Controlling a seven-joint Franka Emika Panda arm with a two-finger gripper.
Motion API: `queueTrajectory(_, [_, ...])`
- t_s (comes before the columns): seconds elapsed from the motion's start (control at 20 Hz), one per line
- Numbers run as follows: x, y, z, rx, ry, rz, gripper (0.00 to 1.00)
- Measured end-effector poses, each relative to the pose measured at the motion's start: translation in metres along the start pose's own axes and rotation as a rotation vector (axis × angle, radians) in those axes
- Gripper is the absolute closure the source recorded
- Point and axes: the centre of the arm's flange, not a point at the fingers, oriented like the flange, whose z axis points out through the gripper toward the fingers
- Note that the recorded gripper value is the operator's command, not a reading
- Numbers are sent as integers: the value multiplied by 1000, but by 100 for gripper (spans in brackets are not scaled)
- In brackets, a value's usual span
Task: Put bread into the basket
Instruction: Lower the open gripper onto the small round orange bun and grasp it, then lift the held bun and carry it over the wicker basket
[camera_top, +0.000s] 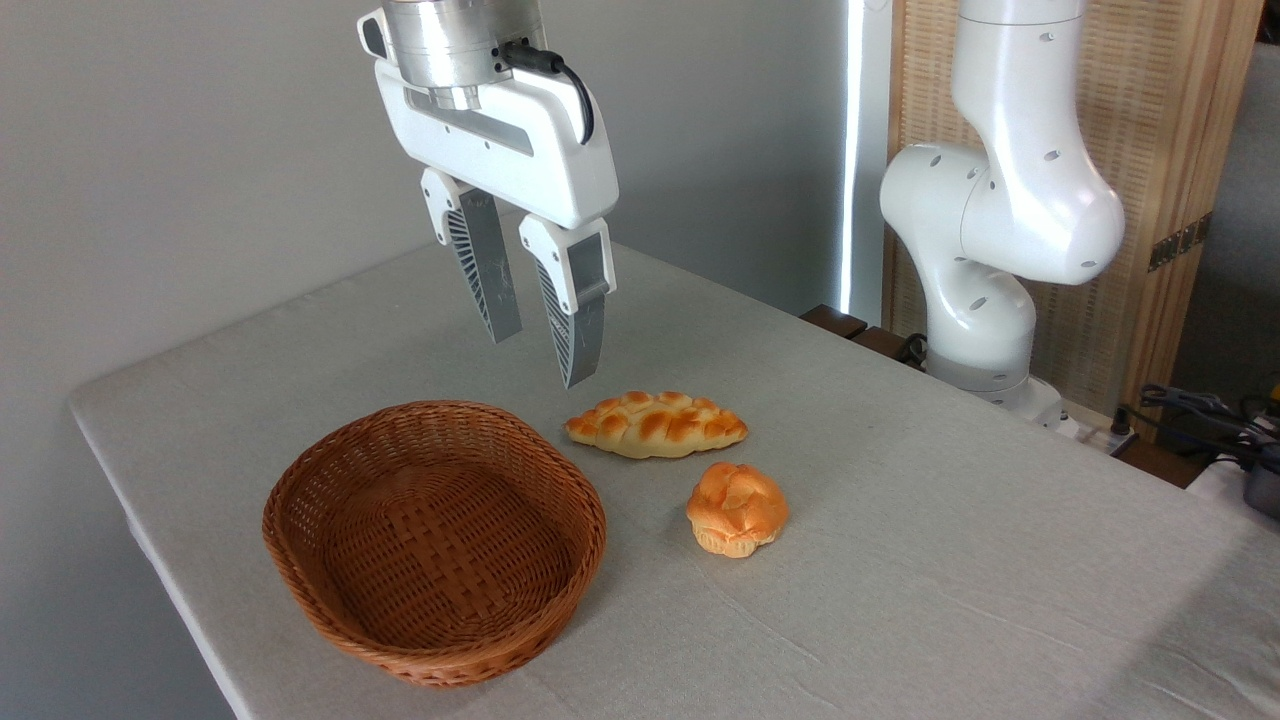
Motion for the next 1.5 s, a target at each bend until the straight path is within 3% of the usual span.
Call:
queueTrajectory(0.6, [3,6,8,-2,-3,12,0])
queueTrajectory(0.75, [-9,19,36,18,14,45,0])
queueTrajectory(0.95, [-64,47,112,-24,-53,124,0])
queueTrajectory(1.1, [-78,50,174,17,-102,157,0])
queueTrajectory(1.25, [-87,54,199,38,-148,187,0])
queueTrajectory(1.3, [-88,54,199,44,-155,192,11])
queueTrajectory(1.35, [-88,54,200,46,-158,195,42])
queueTrajectory(1.45, [-89,54,200,45,-160,196,65])
queueTrajectory(1.5, [-89,54,201,45,-161,196,66])
